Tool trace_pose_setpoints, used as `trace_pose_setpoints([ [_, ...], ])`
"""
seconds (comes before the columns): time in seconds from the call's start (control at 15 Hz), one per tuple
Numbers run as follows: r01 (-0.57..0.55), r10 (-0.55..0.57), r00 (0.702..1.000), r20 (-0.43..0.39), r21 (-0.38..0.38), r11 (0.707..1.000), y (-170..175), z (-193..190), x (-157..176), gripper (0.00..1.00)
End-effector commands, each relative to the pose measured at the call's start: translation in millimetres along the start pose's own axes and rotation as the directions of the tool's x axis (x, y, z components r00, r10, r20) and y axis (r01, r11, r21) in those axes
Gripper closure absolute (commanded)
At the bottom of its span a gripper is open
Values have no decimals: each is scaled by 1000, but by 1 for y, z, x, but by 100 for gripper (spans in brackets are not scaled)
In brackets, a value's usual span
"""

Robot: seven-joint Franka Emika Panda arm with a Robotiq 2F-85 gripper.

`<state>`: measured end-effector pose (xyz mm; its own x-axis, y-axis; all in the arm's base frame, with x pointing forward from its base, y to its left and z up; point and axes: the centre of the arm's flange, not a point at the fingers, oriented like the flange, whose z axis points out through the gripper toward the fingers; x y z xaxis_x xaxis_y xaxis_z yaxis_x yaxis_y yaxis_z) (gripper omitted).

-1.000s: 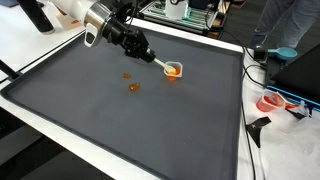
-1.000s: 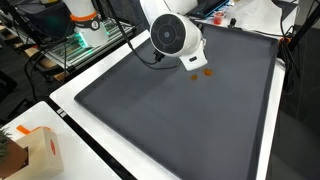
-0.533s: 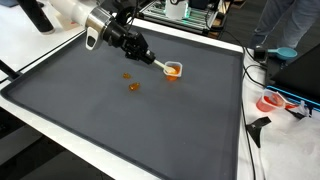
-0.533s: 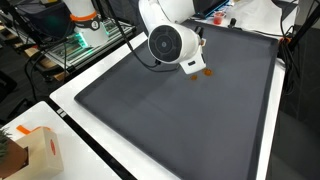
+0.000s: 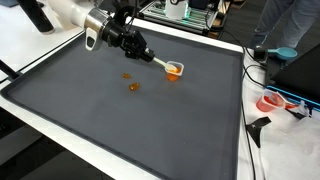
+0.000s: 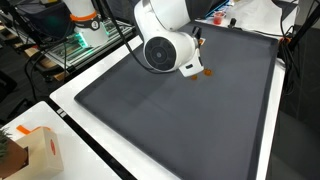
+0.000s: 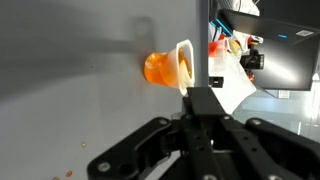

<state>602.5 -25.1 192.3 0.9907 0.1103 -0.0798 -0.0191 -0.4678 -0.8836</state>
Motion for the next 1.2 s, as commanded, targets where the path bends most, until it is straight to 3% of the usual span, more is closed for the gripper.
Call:
trace_pose_setpoints([
  [0.0,9,-10,1000,6,66,998,9,-3,1,97],
  [0.53,33,-34,999,8,82,996,5,-13,-2,97],
  [1.13,102,-101,995,-25,71,992,-40,-67,-10,97],
])
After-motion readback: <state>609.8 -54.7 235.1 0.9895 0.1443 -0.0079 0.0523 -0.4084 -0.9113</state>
